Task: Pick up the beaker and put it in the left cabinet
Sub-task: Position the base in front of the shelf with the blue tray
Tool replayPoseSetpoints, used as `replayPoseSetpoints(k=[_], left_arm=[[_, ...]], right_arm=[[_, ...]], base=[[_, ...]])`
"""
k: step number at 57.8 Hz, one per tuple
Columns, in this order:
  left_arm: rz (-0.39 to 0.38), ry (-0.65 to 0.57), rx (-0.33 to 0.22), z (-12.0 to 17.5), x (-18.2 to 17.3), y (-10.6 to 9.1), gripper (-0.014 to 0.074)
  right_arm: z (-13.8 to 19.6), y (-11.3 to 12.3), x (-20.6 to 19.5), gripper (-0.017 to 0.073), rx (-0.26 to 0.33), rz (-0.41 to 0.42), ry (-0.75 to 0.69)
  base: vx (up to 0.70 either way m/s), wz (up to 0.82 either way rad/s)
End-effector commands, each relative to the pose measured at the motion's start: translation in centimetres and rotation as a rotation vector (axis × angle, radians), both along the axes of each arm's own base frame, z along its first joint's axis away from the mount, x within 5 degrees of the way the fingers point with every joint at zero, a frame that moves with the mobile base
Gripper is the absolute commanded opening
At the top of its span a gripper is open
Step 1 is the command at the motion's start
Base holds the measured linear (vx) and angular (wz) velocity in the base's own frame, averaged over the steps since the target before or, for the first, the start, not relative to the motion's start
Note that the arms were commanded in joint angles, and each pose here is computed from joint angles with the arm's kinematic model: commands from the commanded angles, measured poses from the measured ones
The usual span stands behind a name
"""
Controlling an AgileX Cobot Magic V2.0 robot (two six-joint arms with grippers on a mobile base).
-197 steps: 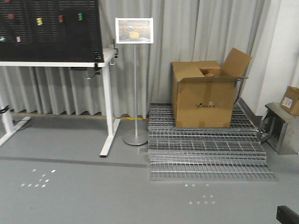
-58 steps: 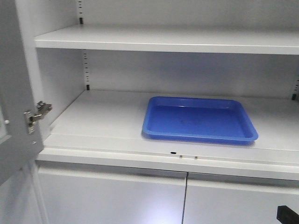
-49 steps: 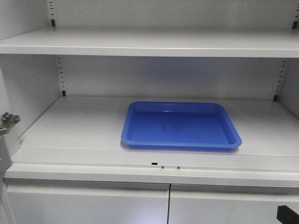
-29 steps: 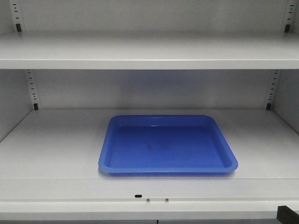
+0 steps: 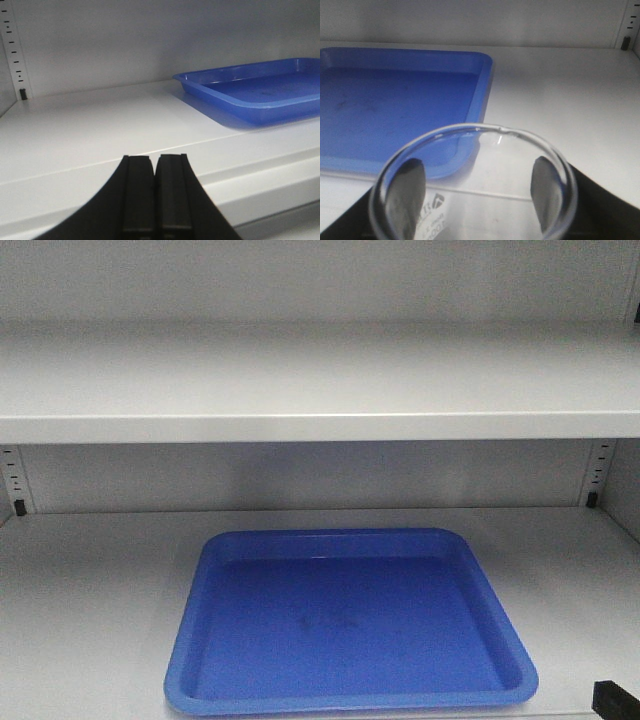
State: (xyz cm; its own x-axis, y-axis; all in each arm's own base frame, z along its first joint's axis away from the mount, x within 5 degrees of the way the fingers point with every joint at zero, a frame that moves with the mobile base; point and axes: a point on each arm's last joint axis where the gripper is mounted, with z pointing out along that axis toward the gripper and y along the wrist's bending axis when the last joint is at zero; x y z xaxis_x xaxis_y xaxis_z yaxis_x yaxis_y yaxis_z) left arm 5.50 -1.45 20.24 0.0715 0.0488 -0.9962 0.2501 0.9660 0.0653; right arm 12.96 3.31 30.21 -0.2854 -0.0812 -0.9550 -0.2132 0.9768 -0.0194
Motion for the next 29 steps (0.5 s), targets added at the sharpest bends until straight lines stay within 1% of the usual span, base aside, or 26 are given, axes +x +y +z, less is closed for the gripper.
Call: replayPoseSetpoints(k=[1, 14, 29], left_arm=[[-0.002, -0.080, -0.033, 0.31, -0.14, 0.04, 0.0001], [-0.002, -0.080, -0.033, 0.31, -0.14, 0.04, 0.0001], [-0.002, -0.080, -0.033, 0.31, -0.14, 0.04, 0.0001]], right_arm=[[1.66, 0.27, 0.09, -0.0006, 0.017, 0.031, -0.099], [1.66, 0.27, 0.09, -0.0006, 0.017, 0.031, -0.099], [1.66, 0.27, 0.09, -0.0006, 0.017, 0.031, -0.099]], base=[[0.14, -0.07], [0.09, -0.02], [0.02, 0.00]])
